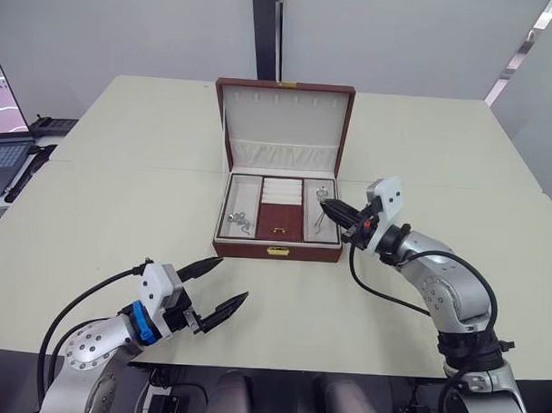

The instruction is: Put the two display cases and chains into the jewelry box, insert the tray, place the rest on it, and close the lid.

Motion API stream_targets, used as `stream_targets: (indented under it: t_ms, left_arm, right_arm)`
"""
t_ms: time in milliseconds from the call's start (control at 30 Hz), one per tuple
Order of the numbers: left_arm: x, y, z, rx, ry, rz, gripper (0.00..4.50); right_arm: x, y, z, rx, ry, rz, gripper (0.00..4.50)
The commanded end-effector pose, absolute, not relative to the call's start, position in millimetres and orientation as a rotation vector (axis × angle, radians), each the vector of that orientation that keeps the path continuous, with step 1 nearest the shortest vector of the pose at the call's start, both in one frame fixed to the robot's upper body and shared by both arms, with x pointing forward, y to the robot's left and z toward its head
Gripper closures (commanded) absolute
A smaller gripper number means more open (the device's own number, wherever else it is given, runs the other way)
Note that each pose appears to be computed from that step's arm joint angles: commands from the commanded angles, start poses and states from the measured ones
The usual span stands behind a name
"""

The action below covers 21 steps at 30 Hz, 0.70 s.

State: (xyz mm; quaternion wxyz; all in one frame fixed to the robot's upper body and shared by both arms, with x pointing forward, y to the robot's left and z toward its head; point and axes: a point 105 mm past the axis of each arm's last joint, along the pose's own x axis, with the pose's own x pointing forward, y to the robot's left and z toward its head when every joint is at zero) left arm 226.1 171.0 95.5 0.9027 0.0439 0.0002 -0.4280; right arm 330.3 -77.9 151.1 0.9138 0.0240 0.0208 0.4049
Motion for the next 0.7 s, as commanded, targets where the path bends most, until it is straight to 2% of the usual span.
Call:
stream_targets:
  t_ms: [33, 300, 467, 500, 700]
  left_arm:
    - [227, 175, 107, 0.109, -0.04, -0.882, 0.0]
    - [229, 176, 107, 0.113, -0.034, -0.888, 0.0]
    - [232, 178, 101, 0.118, -0.001, -0.883, 0.0]
    - [233, 180, 95, 0.117, 0.025, -0.879, 0.0]
    - [240, 207, 131, 0.14, 0.087, -0.843, 0.0]
  right_arm:
    - [328, -78, 159, 0.041, 0.011, 0.842, 3.71]
    - [327, -85, 163, 0.045, -0.006, 0.835, 1.57]
    - [323, -100, 164, 0.017, -0.006, 0.847, 0.02]
    - [321, -110, 163, -0.006, 0.004, 0.855, 0.02]
    - [306, -164, 152, -0.114, 0.1, 0.902, 0.02]
